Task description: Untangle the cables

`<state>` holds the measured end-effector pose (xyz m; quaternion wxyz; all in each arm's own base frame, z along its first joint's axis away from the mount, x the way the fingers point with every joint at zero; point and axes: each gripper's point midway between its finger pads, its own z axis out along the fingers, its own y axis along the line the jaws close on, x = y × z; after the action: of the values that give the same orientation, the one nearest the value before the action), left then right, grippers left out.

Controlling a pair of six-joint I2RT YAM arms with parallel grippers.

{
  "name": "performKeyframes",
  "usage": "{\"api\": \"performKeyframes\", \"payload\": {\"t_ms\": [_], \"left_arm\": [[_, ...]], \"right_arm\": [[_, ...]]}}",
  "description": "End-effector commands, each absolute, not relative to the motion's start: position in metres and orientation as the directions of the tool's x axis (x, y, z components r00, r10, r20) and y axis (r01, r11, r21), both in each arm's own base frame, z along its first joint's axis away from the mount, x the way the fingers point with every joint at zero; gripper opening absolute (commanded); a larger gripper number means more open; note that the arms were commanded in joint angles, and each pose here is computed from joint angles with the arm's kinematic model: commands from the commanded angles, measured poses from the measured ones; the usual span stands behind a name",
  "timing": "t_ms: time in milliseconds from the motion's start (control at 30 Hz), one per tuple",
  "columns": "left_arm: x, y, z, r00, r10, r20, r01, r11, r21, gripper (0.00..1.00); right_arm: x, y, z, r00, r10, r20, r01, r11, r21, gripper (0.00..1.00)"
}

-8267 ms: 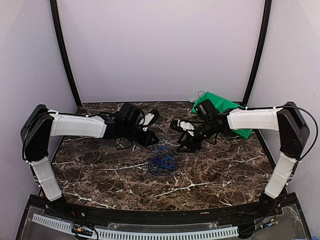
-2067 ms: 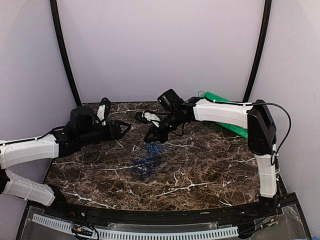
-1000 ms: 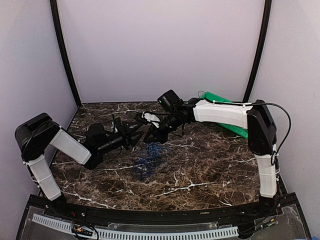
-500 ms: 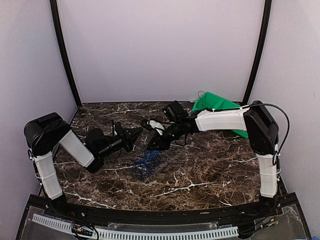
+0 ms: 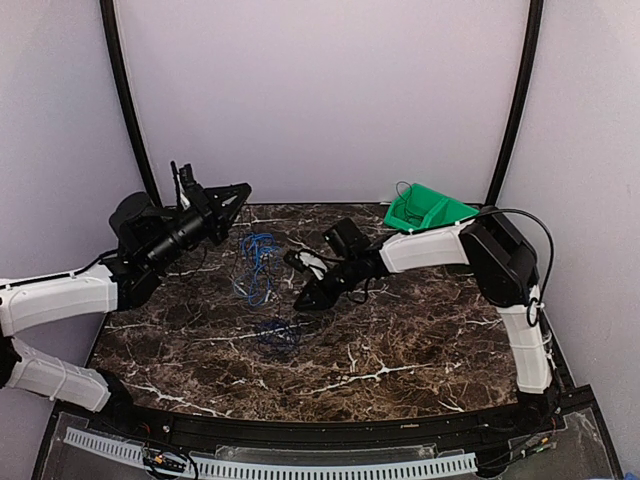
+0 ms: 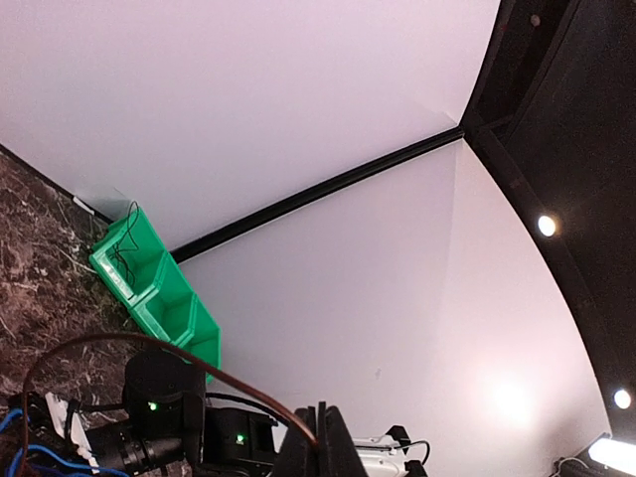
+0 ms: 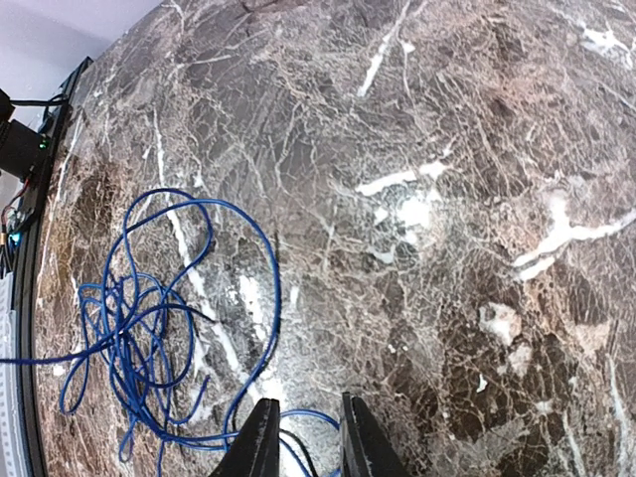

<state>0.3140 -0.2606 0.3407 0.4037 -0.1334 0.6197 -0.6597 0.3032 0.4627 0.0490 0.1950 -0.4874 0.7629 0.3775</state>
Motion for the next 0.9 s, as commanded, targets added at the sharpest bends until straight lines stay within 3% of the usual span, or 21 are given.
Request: {"api": "performKeyframes", "payload": {"t_ms": [0, 100, 267, 433, 867], "left_arm": [[0.317, -0.253, 0.323, -0.600, -0.630, -0.494, 0.346, 0.352, -0.870, 0.00], [0.317, -0.255, 0.321, -0.608, -0.601, -0.518, 0.351, 0.382, -0.855, 0.00], [0.317, -0.262, 0.306, -0.633, -0.553, -0.541, 0.354, 0.415, -0.838, 0.00], [0.319, -0.265, 0.294, -0.646, -0.533, -0.547, 0.351, 0.429, -0.832, 0.00], [0.315, -0.269, 0.292, -0.665, -0.511, -0.545, 0.360, 0.419, -0.833, 0.00]], "right_arm": [[0.309, 0.463, 0.085, -0.392, -0.541, -0.744, -0.919, 0.189, 0.346, 0.24], [0.313, 0.455, 0.123, -0.286, -0.532, -0.797, -0.958, 0.158, 0.238, 0.30], [0.310, 0.437, 0.180, -0.101, -0.531, -0.841, -0.993, 0.100, 0.056, 0.49], [0.291, 0.438, 0.201, -0.035, -0.508, -0.861, -0.999, 0.005, 0.037, 0.63], [0.289, 0.485, 0.194, 0.005, -0.503, -0.864, -0.996, -0.079, 0.040, 0.70]]}}
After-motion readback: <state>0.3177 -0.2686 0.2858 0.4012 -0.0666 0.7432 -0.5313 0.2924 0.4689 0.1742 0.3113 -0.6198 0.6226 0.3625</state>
